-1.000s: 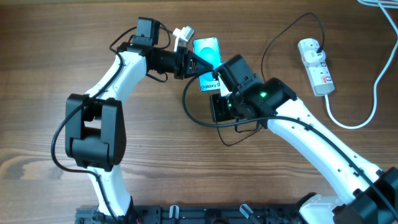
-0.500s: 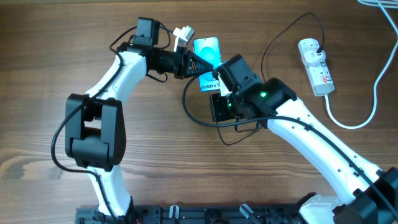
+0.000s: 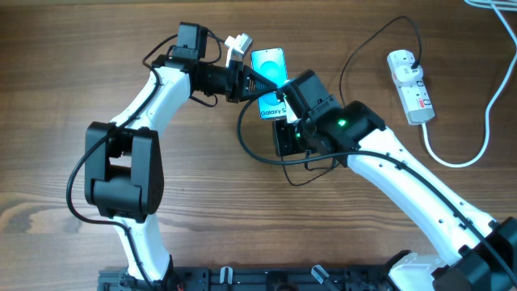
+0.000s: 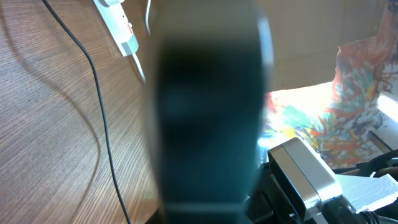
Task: Plug charger to phone and switch on socket
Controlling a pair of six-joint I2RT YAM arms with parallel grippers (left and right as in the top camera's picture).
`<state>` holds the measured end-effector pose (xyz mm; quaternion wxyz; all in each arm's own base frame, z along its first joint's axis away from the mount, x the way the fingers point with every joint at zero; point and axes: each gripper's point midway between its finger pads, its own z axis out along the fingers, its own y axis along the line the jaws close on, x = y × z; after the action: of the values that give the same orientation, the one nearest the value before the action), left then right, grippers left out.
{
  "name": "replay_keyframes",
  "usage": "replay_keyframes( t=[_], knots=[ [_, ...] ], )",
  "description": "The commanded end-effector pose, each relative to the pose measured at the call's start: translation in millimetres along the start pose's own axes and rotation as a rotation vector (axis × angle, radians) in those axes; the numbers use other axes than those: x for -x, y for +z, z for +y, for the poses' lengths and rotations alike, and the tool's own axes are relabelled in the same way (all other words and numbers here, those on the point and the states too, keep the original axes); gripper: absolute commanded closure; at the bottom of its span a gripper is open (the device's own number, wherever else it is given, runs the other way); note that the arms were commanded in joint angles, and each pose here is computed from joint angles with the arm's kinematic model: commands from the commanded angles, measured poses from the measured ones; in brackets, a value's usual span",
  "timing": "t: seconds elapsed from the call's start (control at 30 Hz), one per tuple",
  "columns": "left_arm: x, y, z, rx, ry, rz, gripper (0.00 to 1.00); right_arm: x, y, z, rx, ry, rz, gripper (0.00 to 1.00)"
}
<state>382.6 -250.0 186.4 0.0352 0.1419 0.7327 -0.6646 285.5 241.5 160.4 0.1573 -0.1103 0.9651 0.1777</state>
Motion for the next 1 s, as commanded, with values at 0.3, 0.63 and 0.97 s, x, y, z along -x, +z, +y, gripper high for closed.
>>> replay_keyframes(
  t=[0.3,0.63,0.97],
  knots=[
    [-1.7,0.1,-21.9,-0.054,0.065,0.012,0.96,9.3,-0.3,0.4,-0.013,-0.007,-0.031,0.96],
    [-1.7,0.1,-21.9,-0.054,0.065,0.012,0.96,9.2,-0.3,0.4,-0.013,-0.027,-0.030,0.96],
    [-1.7,0.1,-22.0,-0.055,0.065,0.012,0.96,6.2,-0.2,-0.3,-0.015,-0.023,-0.018,0.96]
  ],
)
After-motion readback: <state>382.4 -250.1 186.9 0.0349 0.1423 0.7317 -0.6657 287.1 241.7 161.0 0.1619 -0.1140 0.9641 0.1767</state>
